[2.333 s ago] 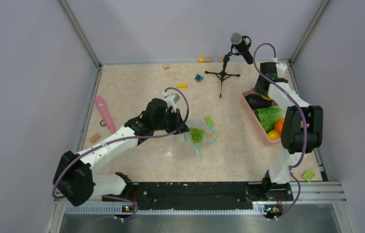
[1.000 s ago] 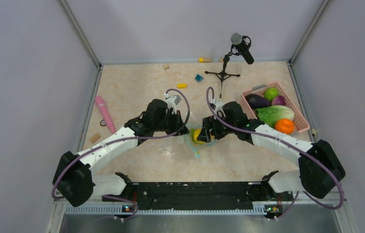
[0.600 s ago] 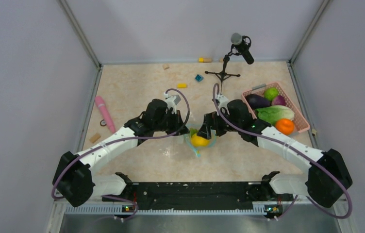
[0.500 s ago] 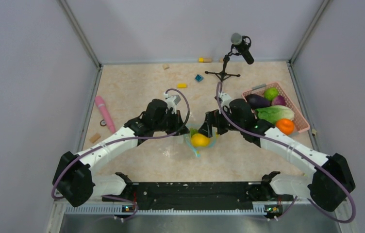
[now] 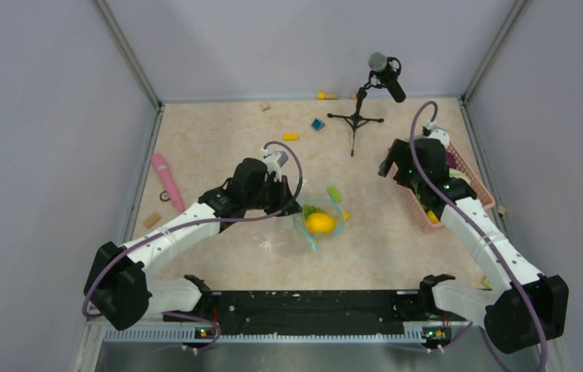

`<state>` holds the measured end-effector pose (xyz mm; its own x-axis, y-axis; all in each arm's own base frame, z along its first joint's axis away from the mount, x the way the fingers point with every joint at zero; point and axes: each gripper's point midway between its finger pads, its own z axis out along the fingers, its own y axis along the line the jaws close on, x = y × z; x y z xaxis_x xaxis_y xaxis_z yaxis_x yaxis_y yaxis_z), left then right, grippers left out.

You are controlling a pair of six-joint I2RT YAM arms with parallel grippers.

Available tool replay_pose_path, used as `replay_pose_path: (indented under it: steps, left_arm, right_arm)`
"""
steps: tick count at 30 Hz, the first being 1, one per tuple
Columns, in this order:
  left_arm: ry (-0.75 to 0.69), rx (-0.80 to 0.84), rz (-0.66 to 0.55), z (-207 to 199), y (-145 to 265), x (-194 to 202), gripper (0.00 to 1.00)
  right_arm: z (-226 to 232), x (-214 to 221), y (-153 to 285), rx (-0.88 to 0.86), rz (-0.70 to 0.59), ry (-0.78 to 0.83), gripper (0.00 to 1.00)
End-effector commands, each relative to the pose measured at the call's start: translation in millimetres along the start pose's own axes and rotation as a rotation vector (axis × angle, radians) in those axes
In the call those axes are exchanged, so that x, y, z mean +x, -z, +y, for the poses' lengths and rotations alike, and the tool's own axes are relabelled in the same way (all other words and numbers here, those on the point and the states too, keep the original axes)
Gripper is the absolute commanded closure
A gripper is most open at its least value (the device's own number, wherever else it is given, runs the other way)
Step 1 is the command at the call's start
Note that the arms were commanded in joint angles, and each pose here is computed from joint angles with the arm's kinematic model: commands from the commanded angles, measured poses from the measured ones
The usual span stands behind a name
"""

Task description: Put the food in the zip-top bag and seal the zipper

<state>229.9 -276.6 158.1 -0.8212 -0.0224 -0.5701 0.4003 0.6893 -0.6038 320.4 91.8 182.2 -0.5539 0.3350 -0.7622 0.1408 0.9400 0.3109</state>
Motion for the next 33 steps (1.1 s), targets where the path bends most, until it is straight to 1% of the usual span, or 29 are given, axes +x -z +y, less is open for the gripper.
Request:
replay_pose_path:
  steps: [1,4,7,10,13,14,15,18,20,22,24,25,26,30,33]
  left_arm:
    - [-0.014,0.002,-0.017,0,0,-1,1.00]
    - [-0.009,0.000,-0.014,0,0,-1,1.00]
    - [-0.005,0.004,-0.015,0,-1,-1,1.00]
    - [-0.006,0.009,-0.009,-1,-3,-1,1.00]
    - [-0.007,0.017,-0.004,-3,-3,-1,1.00]
    - [-0.006,0.018,-0.002,-3,-4,-1,1.00]
    - [-0.004,0.019,0.000,-3,-4,0,1.00]
    - [0.001,0.019,-0.002,-3,-3,0,1.00]
    - [0.002,0.020,-0.007,-3,-2,0,1.00]
    - [0.001,0.023,-0.010,-4,-1,-1,1.00]
    - [-0.002,0.028,-0.019,-6,1,-3,1.00]
    - [-0.004,0.030,-0.023,-7,2,-3,1.00]
    - [-0.008,0.034,-0.026,-8,3,-4,1.00]
    - [-0.030,0.027,-0.064,-10,12,-11,1.00]
    - [-0.042,-0.014,-0.107,-7,24,-17,1.00]
  right_arm:
    - [-2,-10,1,-0.015,-0.008,-0.033,0.03]
    - [32,29,3,-0.272,0.132,0.045,0.10]
    - [52,78,7,-0.455,0.265,0.031,0.16]
    - [59,117,7,-0.512,0.356,0.044,0.19]
    - [74,143,7,-0.553,0.411,0.085,0.22]
    - [79,149,6,-0.568,0.421,0.090,0.23]
    - [82,154,4,-0.572,0.434,0.087,0.27]
    - [82,161,-9,-0.533,0.447,0.058,0.40]
    - [88,164,-13,-0.551,0.450,0.040,0.56]
    - [99,166,-13,-0.598,0.455,0.017,0.68]
    - [110,165,-12,-0.637,0.448,0.011,0.82]
    - [117,163,-9,-0.662,0.446,0.019,0.89]
    - [123,160,-7,-0.680,0.440,0.027,1.00]
    - [147,130,7,-0.738,0.359,0.070,1.00]
    - [166,100,28,-0.793,0.285,0.111,1.00]
